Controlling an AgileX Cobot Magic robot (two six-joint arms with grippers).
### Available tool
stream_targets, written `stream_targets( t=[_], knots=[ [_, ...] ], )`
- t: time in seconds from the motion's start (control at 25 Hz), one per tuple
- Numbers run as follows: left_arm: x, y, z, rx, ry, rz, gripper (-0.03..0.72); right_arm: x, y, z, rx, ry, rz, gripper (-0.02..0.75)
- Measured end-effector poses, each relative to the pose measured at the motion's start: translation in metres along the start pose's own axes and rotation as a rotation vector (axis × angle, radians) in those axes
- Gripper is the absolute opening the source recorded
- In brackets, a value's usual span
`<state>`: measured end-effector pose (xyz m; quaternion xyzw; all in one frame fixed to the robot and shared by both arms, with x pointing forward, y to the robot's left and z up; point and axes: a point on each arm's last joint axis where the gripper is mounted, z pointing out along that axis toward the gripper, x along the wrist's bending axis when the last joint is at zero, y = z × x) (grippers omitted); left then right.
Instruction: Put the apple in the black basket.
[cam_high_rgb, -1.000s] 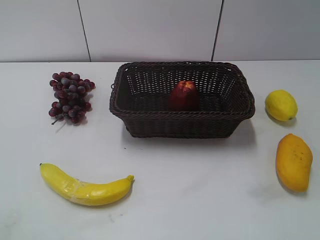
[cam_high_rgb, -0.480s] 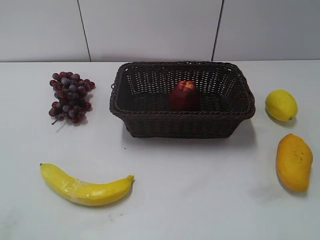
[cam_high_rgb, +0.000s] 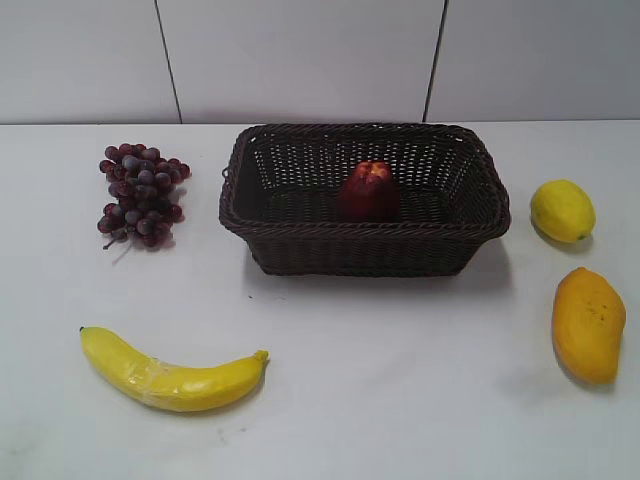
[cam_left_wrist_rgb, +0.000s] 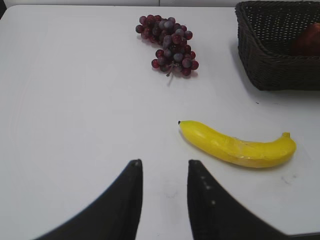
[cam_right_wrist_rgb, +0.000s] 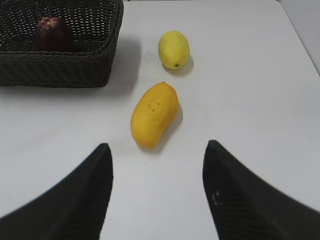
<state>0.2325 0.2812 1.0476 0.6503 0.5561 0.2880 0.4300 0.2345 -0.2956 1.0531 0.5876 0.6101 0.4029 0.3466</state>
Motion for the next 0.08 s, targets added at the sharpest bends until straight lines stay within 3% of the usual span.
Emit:
stream_targets(
  t=[0.08],
  knots=[
    [0.0000,0.0000,0.0000,0.000,0.000,0.000,0.236,0.0000,0.0000,0.0000,0.000,0.000,0.000,0.435]
  ],
)
